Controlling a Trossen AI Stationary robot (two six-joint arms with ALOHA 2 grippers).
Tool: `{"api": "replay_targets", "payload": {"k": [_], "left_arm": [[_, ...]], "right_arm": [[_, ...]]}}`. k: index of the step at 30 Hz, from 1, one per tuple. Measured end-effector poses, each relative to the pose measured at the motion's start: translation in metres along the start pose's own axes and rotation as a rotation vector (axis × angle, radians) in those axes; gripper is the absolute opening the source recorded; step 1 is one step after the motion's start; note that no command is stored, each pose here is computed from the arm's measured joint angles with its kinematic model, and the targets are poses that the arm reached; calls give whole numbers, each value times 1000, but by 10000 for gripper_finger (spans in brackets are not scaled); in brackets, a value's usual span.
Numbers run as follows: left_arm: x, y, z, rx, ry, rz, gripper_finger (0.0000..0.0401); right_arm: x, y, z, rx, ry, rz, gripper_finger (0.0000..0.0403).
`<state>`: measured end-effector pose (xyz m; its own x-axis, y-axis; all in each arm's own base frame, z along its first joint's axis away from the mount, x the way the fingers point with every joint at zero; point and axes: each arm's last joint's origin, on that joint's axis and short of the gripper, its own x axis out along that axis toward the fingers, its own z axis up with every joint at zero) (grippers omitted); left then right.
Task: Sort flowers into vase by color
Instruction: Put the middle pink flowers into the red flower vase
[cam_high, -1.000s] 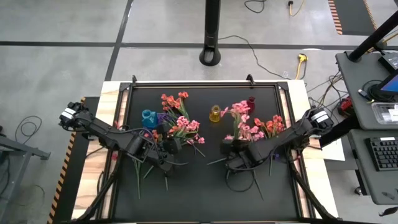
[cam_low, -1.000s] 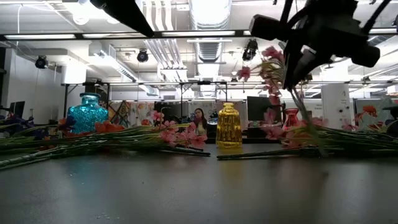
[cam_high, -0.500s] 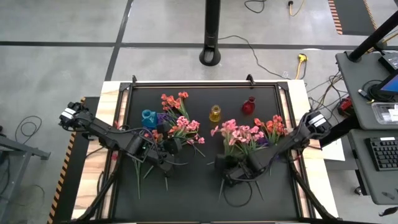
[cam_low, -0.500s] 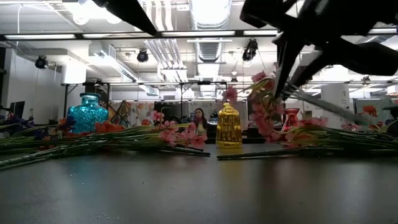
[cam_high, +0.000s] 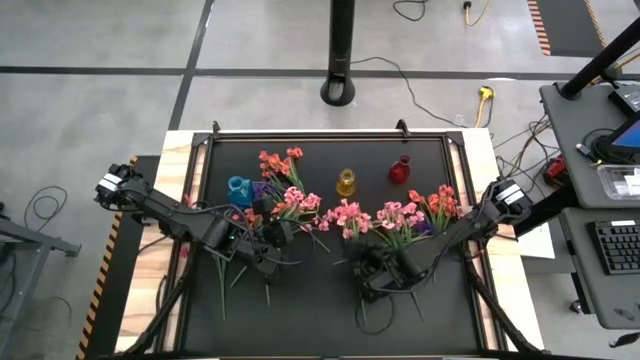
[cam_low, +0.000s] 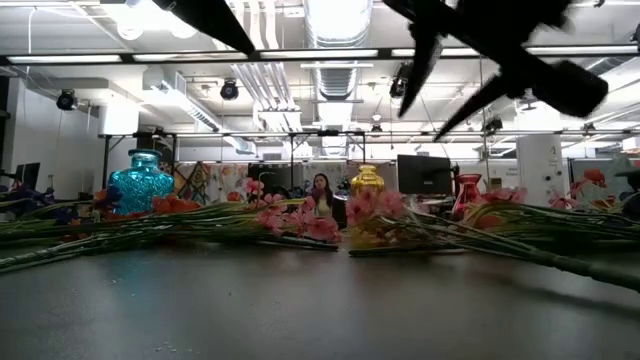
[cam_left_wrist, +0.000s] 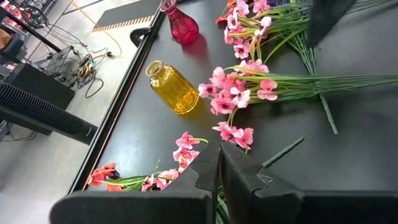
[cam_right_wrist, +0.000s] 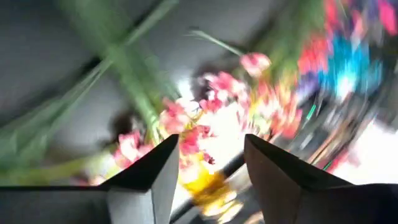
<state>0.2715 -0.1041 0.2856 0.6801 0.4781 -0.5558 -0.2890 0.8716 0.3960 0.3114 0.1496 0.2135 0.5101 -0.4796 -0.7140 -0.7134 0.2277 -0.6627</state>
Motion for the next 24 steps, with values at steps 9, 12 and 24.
{"api": "replay_targets", "payload": {"k": [9, 12, 24], "left_arm": [[0, 2, 3, -107, -30, 54, 0], [-2, 4, 7, -120, -46, 69, 0], [-7, 7, 16, -141, -61, 61, 0]], "right_arm": [[8, -26, -13, 1345, -5, 175, 216], [14, -22, -15, 1622, 47, 279, 223], [53, -5, -9, 1862, 226, 300, 243]]}}
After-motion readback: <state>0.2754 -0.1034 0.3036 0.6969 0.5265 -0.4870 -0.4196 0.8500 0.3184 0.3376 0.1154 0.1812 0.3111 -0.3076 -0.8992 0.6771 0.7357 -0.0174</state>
